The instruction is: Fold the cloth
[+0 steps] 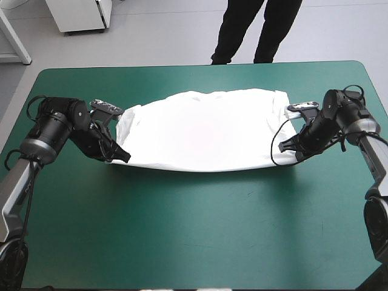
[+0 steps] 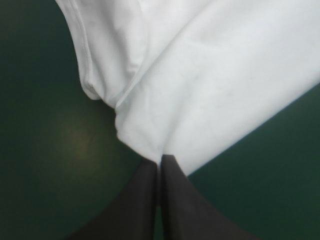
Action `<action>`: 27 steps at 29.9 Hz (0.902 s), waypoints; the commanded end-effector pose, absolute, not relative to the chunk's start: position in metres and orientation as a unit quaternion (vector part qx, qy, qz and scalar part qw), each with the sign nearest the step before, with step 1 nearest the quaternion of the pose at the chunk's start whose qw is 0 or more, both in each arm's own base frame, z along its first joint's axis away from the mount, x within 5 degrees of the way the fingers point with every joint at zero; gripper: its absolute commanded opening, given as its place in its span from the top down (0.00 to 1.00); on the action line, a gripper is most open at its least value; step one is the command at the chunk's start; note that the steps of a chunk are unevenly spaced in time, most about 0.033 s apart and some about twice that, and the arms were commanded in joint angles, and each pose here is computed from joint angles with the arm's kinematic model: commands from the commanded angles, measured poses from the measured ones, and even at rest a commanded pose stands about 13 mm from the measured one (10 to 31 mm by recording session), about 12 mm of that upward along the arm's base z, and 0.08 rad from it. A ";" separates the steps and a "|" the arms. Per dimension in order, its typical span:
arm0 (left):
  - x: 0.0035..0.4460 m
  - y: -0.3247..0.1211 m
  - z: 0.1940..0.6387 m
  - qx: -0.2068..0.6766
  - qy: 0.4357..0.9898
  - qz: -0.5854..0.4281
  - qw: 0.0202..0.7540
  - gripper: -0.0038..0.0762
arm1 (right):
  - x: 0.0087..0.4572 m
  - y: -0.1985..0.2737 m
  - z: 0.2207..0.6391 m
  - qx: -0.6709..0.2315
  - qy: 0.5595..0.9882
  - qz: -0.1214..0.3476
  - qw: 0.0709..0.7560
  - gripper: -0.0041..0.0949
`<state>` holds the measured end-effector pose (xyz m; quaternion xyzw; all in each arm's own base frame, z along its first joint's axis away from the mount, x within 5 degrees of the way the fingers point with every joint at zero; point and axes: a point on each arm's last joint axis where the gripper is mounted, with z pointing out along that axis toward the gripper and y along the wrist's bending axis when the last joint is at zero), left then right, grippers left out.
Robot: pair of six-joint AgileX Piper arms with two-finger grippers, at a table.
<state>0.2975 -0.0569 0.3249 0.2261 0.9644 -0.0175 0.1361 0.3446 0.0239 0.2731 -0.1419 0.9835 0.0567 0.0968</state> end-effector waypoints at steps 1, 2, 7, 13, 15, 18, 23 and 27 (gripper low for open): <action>0.280 -0.052 0.333 0.229 0.965 -0.005 0.125 0.96 | 0.331 0.020 0.293 -0.145 0.979 0.047 0.133 0.98; 0.279 -0.052 0.332 0.229 0.966 -0.005 0.123 0.96 | 0.328 0.020 0.293 -0.145 0.979 0.047 0.132 0.98; 0.274 -0.053 0.321 0.228 0.968 -0.017 0.104 0.96 | 0.311 0.019 0.283 -0.146 0.981 0.048 0.118 0.98; 0.260 -0.051 0.312 0.231 0.969 -0.021 0.087 0.96 | 0.292 0.019 0.269 -0.143 0.984 0.053 0.095 0.98; 0.255 -0.050 0.308 0.230 0.970 -0.021 0.079 0.96 | 0.288 0.019 0.264 -0.143 0.985 0.054 0.084 0.98; 0.251 -0.049 0.307 0.225 0.971 -0.022 0.078 0.96 | 0.284 0.020 0.260 -0.140 0.986 0.062 0.068 0.98; 0.245 -0.047 0.312 0.226 0.970 -0.017 0.088 0.94 | 0.282 0.023 0.261 -0.133 0.986 0.079 0.066 0.97; 0.241 -0.045 0.316 0.219 0.971 -0.005 0.095 0.82 | 0.274 0.022 0.274 -0.141 0.984 0.074 0.083 0.89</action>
